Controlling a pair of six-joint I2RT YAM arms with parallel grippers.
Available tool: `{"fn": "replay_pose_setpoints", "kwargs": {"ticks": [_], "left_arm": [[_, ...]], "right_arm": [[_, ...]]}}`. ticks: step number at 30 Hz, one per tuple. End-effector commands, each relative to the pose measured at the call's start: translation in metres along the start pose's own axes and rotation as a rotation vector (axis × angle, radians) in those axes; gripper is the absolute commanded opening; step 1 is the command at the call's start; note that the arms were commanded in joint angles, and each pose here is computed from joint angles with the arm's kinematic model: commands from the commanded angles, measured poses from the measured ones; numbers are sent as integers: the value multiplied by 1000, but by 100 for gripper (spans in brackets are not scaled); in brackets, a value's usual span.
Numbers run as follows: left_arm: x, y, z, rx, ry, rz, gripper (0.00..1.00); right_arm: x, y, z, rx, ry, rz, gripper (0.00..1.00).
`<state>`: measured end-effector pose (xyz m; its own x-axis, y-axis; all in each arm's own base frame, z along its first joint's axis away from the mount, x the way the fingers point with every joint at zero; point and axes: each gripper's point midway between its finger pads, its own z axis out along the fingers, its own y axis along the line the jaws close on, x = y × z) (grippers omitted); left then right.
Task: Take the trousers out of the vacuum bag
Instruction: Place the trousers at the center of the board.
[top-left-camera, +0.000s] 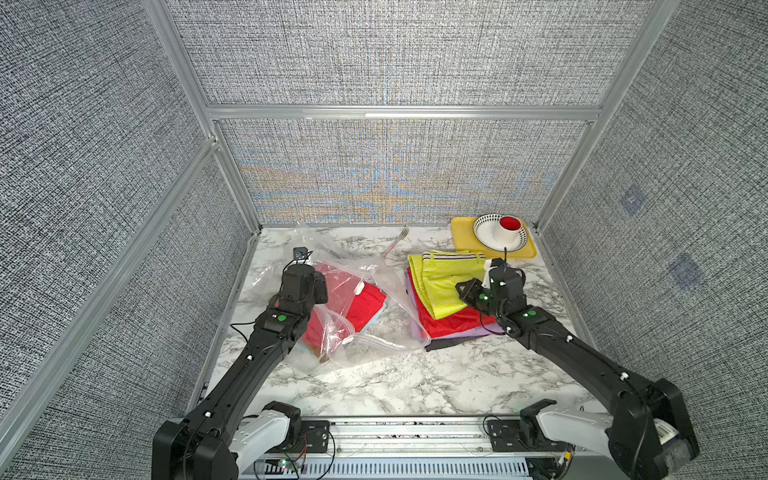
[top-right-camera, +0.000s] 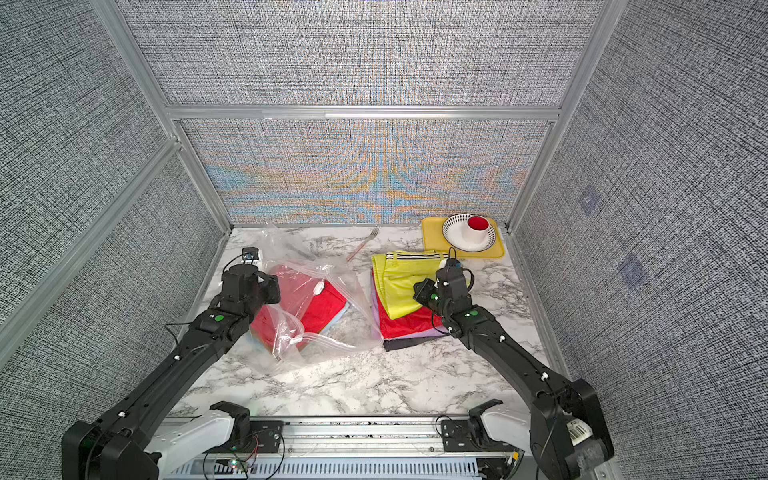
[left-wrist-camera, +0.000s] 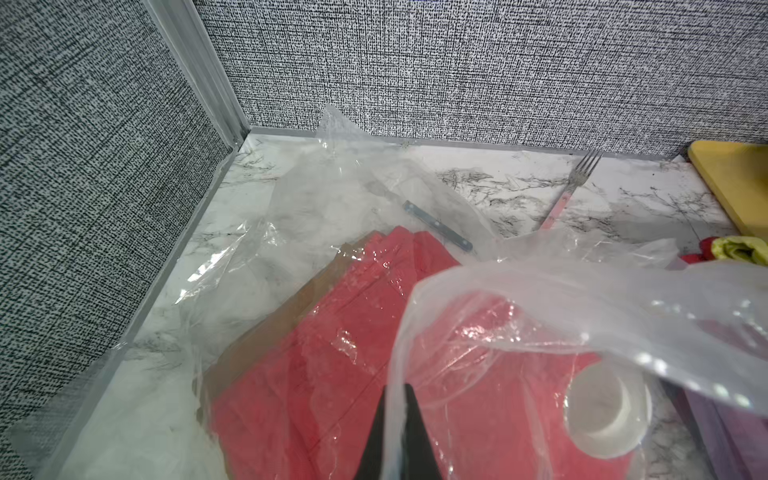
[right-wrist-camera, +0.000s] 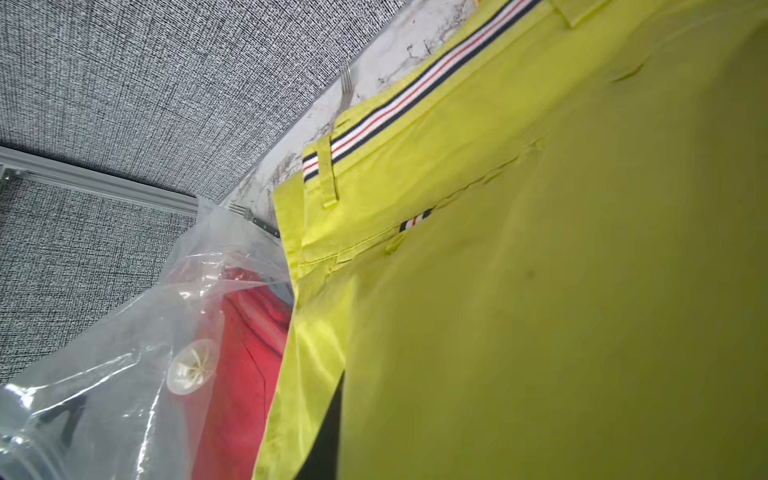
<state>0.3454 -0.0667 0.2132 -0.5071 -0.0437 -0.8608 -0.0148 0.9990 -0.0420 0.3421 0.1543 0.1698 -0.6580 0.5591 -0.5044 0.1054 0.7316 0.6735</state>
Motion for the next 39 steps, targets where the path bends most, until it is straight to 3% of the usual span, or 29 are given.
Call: {"fn": "replay_pose_setpoints", "kwargs": {"ticks": [1,7,17,22,32,39], "left_arm": [[-4,-2,-2,12,-3,12,0],[-3,-6,0,28,7,15,0],[-2,-8,2,37,17,19,0],[-2,-8,1,37,18,24,0],[-6,-10,0,45,14,22,0],[-9,-13,2,59,15,24,0]], "right_arm": [[4,2,-1,-20,2,20,1],[19,-21,-4,44,24,19,12],[39,-58,-11,192,95,-89,51],[46,-76,-23,295,151,-176,54],[44,-70,-76,333,210,-308,55],[13,-35,-99,250,92,-336,54]]}}
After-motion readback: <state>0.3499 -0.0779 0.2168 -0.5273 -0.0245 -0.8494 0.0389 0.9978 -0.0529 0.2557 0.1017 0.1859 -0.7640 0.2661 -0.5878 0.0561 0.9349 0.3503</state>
